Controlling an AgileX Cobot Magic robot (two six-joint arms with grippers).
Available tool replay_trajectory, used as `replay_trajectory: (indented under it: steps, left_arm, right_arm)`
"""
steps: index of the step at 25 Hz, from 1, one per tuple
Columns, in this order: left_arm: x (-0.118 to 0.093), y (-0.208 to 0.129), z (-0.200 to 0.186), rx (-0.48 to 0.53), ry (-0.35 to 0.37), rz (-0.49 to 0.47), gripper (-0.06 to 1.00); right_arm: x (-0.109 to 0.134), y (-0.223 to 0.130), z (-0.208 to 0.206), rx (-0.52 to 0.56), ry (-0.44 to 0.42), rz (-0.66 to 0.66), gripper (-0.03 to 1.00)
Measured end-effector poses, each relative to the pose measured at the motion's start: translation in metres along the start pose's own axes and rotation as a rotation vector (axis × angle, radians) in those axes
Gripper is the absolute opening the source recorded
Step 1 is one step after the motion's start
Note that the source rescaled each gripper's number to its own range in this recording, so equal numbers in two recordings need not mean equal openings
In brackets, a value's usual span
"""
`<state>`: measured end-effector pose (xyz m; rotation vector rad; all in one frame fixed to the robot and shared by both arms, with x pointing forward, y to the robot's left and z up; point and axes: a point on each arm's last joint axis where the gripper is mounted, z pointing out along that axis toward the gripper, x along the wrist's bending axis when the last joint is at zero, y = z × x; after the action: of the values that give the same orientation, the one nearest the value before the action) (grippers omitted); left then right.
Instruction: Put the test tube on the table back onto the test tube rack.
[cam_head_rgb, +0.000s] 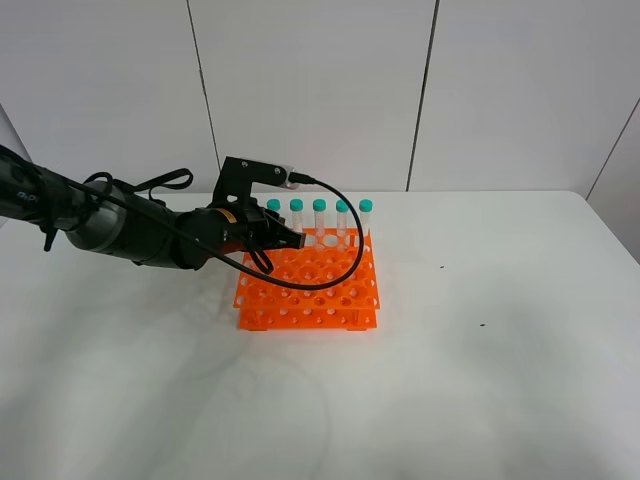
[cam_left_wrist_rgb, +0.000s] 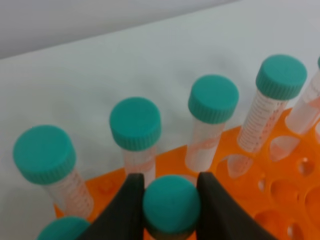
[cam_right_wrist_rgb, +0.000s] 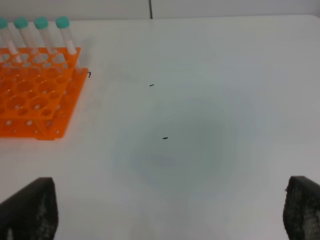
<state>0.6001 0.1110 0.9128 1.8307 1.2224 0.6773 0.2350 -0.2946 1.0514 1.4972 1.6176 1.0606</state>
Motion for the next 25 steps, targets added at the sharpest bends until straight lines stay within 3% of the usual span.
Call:
replay_trajectory:
  steps: [11, 17, 25]
  left_arm:
    - [0.000, 0.000, 0.000, 0.000, 0.000, 0.000, 0.01]
    - [0.001, 0.000, 0.000, 0.006, 0.000, -0.001, 0.28]
    - [0.000, 0.014, -0.014, 0.001, -0.014, -0.015, 0.33]
  right_arm:
    - [0.000, 0.000, 0.000, 0.000, 0.000, 0.000, 1.00]
    - [0.000, 0.000, 0.000, 0.000, 0.000, 0.000, 1.00]
    - [0.000, 0.000, 0.000, 0.000, 0.000, 0.000, 1.00]
